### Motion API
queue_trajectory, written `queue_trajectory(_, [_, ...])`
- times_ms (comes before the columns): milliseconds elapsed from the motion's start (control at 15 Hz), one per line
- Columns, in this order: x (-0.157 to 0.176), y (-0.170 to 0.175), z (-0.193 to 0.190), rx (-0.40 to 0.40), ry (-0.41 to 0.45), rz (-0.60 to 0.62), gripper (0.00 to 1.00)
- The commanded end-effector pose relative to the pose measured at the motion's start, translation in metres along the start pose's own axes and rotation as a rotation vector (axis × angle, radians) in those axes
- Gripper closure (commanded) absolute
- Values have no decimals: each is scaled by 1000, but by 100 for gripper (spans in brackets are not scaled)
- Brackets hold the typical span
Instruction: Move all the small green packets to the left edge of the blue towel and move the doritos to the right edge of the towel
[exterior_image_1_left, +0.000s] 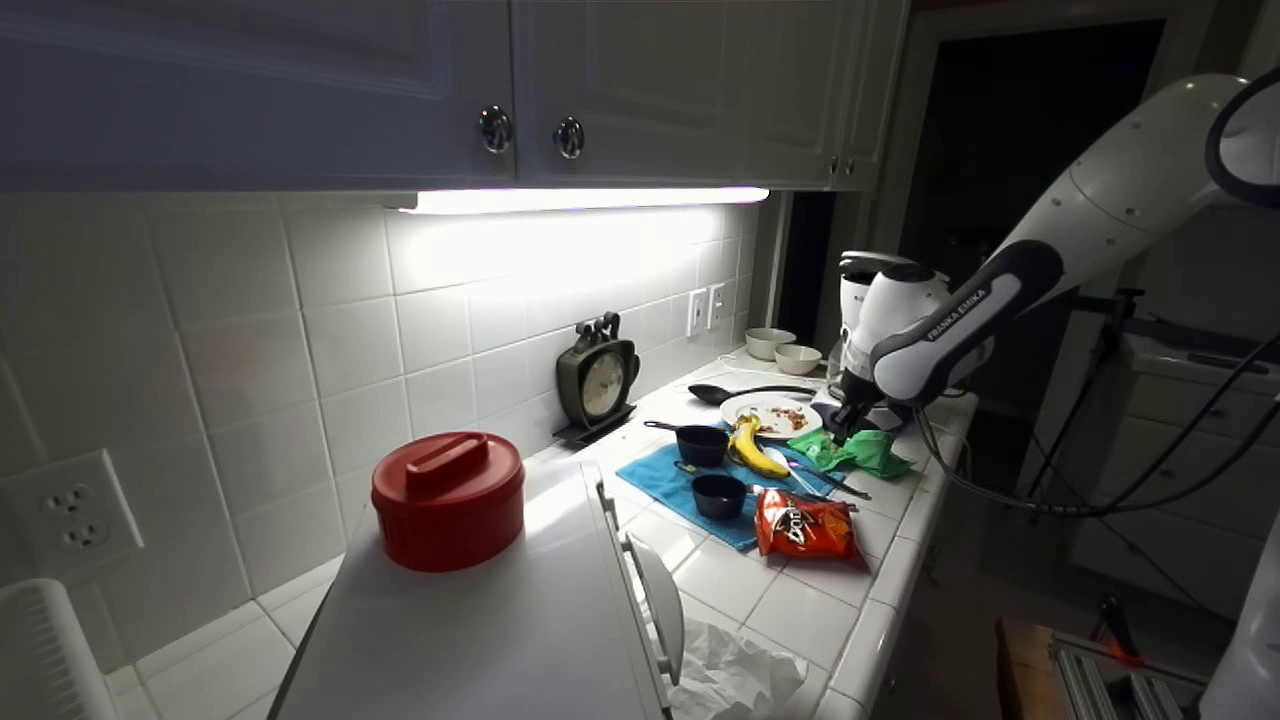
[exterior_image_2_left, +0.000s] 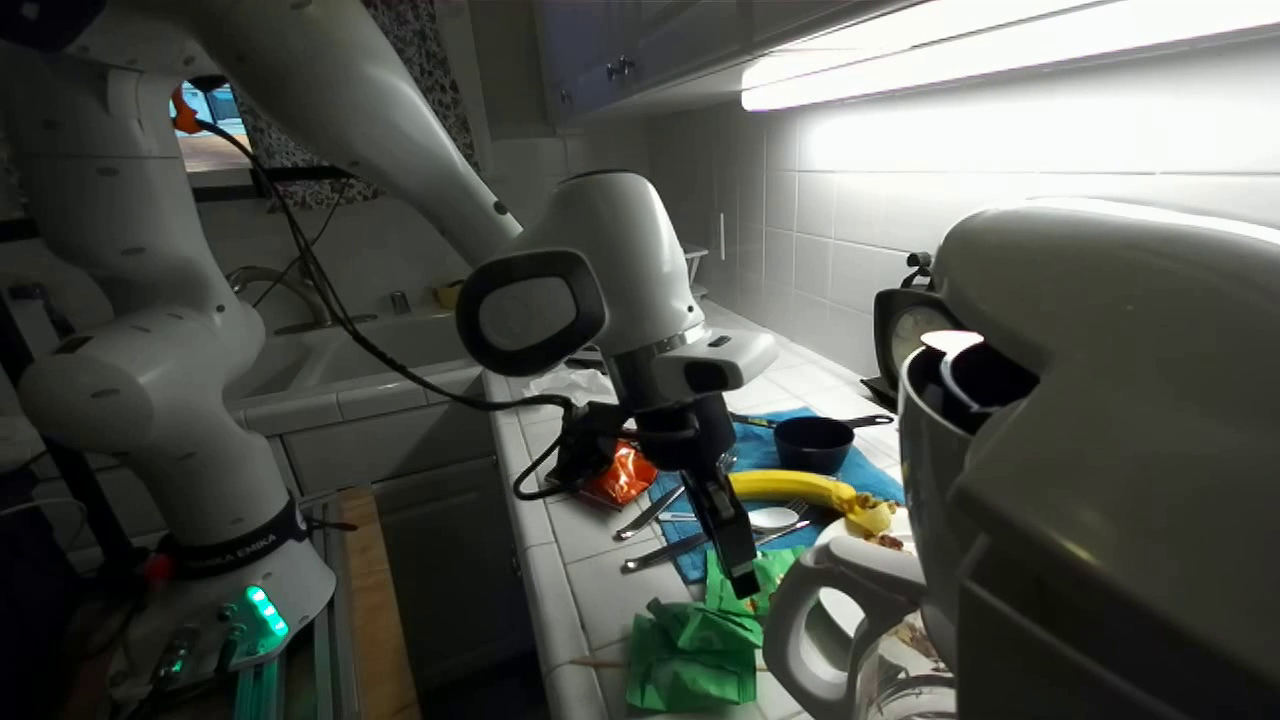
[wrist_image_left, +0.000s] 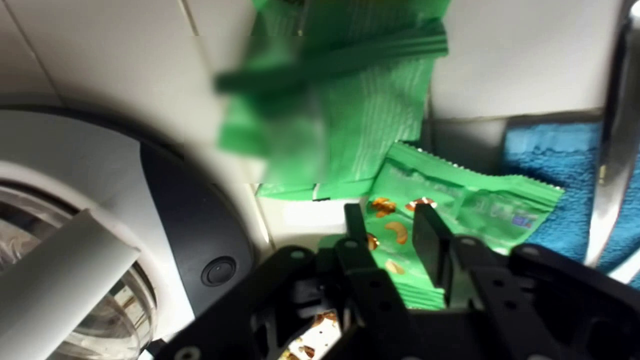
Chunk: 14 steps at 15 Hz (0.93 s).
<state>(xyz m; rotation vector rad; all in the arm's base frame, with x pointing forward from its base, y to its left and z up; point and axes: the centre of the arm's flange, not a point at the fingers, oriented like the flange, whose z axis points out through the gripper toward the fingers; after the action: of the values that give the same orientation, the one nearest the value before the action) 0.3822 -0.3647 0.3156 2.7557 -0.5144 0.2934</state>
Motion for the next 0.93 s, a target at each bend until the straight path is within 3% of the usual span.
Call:
queue_trajectory(0, [-5,6,3,-45,34,-73,37])
queue_trajectory(333, [-11,6,16,-15,81,-104,2])
queue_trajectory(867, [-25,-9,32,94,131,-91,0])
